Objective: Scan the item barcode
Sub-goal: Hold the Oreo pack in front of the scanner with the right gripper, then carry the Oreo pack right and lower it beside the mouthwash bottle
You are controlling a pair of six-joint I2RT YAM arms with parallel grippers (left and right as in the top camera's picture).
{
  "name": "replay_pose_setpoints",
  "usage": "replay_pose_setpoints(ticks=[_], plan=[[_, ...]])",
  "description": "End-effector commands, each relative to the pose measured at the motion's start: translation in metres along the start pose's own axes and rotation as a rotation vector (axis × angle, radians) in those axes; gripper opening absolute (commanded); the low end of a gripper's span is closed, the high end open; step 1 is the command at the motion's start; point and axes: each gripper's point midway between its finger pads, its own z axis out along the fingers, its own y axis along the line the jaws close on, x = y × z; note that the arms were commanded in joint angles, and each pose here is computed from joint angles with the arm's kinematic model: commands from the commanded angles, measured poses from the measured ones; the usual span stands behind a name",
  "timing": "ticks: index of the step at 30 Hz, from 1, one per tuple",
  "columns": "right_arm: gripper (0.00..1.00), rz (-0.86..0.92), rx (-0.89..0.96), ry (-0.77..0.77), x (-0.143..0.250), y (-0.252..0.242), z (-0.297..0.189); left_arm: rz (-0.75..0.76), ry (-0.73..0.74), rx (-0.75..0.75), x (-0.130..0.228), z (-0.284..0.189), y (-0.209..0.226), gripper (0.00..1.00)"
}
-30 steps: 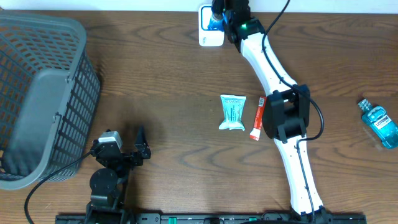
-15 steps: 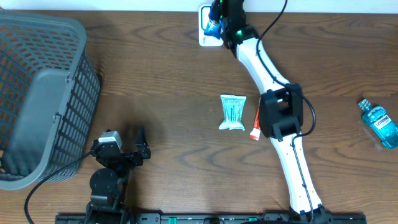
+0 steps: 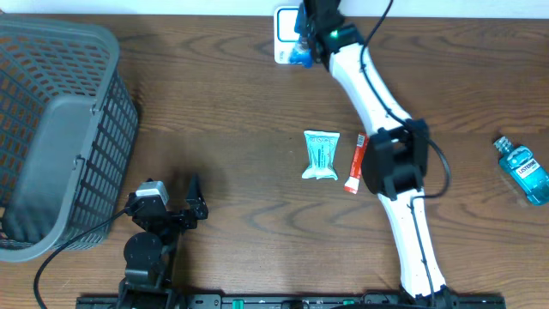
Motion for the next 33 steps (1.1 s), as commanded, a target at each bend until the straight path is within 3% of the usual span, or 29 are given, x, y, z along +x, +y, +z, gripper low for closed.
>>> replay_pose_setpoints(ticks=[1,5,12,20,33], plan=[[0.01,0.004,0.250,-0.250,-0.103,-0.039,-0.103,-0.001,0.041,-0.020,0.018,0.002,0.006,0.98],[0.01,-0.056,0.450,-0.247,-0.107,-0.072,-0.147,-0.001,0.041,-0.020,0.018,0.002,0.006,0.98],[0.01,-0.174,0.664,-0.102,-0.077,-0.117,-0.186,-0.001,0.041,-0.020,0.018,0.002,0.006,0.98],[0.01,-0.125,0.804,0.035,-0.037,-0.152,-0.213,-0.001,0.041,-0.020,0.018,0.002,0.006,0.98],[0.01,-0.043,0.929,0.068,-0.046,-0.211,-0.218,-0.001,0.041,-0.020,0.018,0.002,0.006,0.98]])
